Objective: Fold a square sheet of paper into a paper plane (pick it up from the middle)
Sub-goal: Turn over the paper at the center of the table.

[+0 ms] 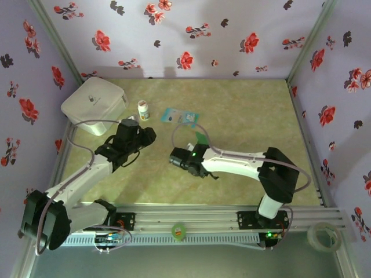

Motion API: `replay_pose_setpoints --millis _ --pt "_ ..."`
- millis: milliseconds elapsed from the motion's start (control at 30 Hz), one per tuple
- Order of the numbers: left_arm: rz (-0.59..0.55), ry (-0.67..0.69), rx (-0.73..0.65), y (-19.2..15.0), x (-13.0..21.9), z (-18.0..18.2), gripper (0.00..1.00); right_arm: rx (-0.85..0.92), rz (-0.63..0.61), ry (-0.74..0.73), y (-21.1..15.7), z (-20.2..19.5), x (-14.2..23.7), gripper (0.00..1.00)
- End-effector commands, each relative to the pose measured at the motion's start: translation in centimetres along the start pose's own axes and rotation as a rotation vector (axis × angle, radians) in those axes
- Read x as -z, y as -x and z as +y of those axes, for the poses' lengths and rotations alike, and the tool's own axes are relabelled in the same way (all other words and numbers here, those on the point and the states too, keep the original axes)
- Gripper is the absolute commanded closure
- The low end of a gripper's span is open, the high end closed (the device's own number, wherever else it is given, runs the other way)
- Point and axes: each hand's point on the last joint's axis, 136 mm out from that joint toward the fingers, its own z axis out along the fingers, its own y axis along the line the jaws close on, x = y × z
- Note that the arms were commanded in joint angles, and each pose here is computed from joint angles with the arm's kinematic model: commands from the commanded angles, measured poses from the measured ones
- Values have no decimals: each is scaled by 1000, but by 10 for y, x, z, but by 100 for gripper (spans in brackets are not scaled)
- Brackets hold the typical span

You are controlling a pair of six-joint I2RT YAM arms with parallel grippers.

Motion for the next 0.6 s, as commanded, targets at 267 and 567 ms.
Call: replay_pose_setpoints --millis 267,567 --pt "23 35 9 -3 1 14 61 -245 -97 534 33 52 20 64" --pt "191 -147 8 -32 -26 -20 73 -811 -221 1017 51 8 7 84"
